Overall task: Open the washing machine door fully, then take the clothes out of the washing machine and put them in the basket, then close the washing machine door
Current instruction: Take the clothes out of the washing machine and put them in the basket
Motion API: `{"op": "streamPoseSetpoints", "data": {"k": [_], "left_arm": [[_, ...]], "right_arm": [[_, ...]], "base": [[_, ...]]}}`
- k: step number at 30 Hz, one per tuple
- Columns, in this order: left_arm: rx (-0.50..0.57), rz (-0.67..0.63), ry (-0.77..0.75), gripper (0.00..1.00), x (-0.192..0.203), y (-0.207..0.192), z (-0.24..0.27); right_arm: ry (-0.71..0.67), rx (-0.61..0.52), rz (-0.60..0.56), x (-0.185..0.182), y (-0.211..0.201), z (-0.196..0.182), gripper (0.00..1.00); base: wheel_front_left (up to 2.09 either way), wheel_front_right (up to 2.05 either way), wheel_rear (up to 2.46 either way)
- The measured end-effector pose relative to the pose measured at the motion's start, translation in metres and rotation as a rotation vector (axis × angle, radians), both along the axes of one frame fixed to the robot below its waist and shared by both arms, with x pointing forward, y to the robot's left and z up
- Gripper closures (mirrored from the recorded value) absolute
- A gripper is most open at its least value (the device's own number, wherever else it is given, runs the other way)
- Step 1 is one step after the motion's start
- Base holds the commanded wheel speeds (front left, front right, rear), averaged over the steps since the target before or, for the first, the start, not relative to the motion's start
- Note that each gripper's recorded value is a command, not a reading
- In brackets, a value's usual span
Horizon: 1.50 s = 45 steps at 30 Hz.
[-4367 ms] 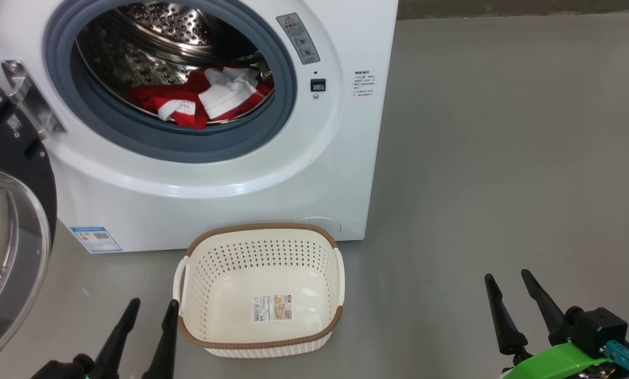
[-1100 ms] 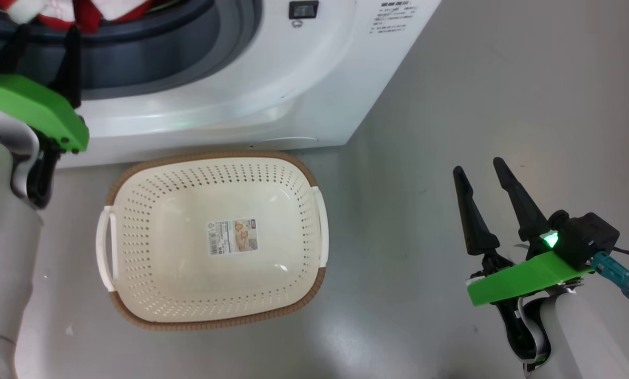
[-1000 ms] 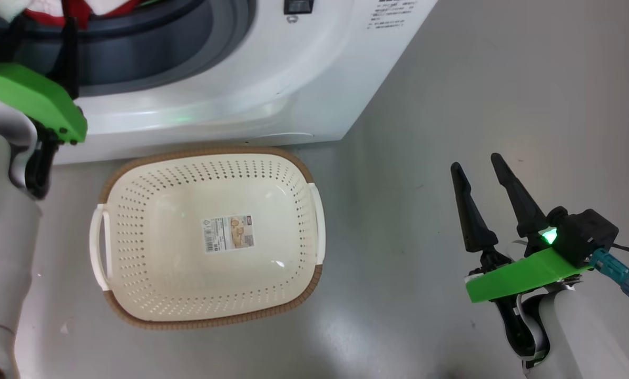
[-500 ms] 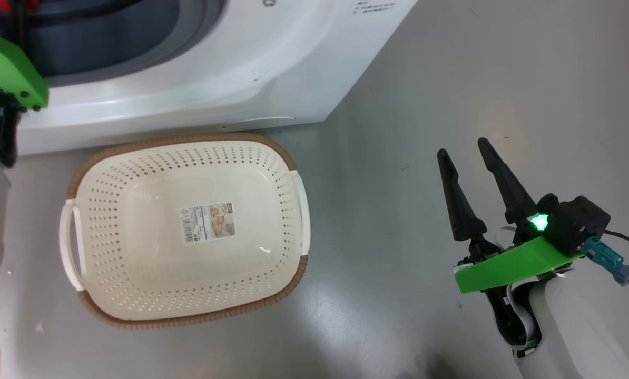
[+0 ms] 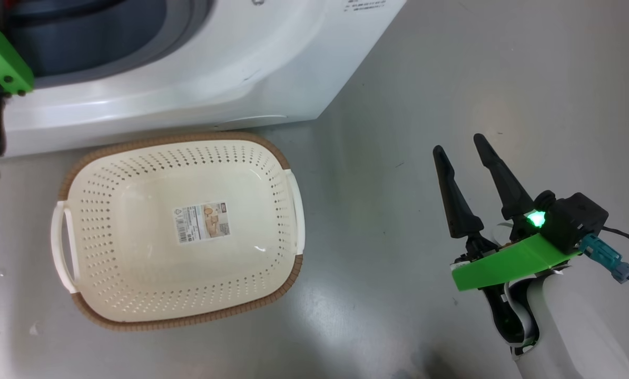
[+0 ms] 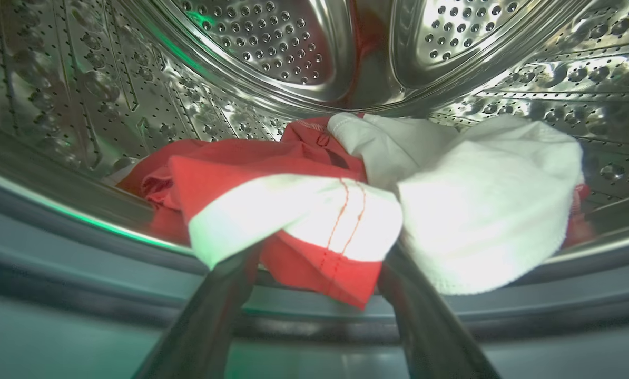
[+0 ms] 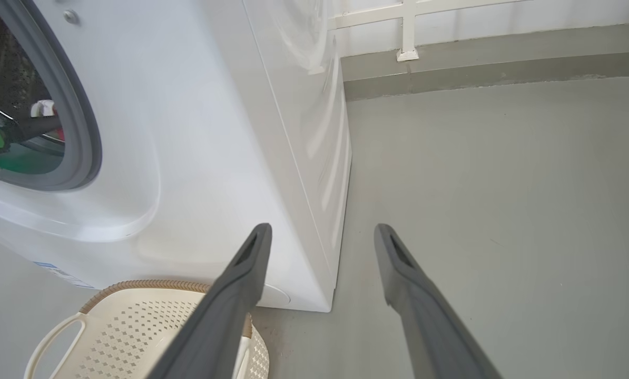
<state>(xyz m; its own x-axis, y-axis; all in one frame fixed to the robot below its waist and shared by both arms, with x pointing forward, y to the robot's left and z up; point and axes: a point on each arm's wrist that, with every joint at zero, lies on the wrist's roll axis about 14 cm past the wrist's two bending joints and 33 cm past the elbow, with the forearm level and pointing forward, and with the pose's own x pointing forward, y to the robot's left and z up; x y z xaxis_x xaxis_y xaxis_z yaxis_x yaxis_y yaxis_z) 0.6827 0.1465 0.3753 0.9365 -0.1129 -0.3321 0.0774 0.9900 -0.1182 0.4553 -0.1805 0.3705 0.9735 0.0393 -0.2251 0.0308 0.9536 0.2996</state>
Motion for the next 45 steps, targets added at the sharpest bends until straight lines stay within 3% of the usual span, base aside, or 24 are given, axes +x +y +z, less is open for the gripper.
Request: {"op": "streamPoseSetpoints", "data": {"k": [6,18,45], "left_arm": [[-0.019,-0.002,0.038,1.00,-0.018,0.003,-0.013],[-0.063,-0.019,-0.042,1.00,-0.020,-0.003,0.021],[-0.202,-0.032,-0.345,1.00,-0.080,-0.008,0.101]], "right_arm": [[-0.012,0.007,0.008,0.002,0.004,0.004,0.00],[-0.041,0.022,0.034,0.006,0.015,0.015,0.00],[-0.092,0.027,0.044,0.000,0.022,0.039,0.00]], "base": [[0.00,0.00,0.00],[0.00,0.00,0.00],[0.00,0.00,0.00]]}}
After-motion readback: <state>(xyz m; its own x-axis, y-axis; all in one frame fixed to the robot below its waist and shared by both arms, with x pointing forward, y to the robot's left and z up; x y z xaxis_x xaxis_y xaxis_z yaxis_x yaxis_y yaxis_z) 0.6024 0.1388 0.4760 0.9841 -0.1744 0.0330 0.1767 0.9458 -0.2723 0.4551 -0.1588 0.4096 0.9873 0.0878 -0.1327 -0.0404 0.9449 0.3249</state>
